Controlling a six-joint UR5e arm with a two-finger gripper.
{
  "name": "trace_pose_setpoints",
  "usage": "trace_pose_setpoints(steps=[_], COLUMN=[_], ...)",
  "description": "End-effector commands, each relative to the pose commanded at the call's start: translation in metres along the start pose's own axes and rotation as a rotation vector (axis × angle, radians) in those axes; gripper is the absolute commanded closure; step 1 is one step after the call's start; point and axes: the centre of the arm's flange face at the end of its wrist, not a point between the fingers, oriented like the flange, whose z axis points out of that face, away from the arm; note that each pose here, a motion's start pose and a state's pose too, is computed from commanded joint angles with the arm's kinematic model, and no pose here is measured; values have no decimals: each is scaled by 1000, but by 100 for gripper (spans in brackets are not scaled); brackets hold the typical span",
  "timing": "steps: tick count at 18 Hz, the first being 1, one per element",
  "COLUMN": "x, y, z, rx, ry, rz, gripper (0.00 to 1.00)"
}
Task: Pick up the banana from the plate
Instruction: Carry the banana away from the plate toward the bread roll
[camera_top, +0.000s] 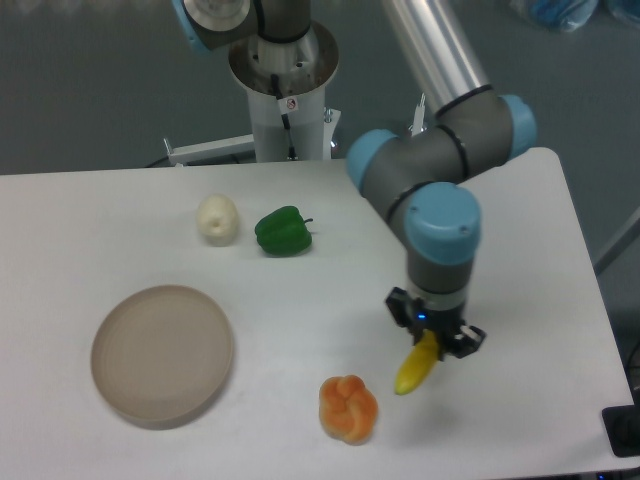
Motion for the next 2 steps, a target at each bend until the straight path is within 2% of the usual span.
trace_pose_setpoints(steps=[2], x=[-1], y=[2], z=[1], rx=[-1], ry=[1], rz=[8], gripper=[97])
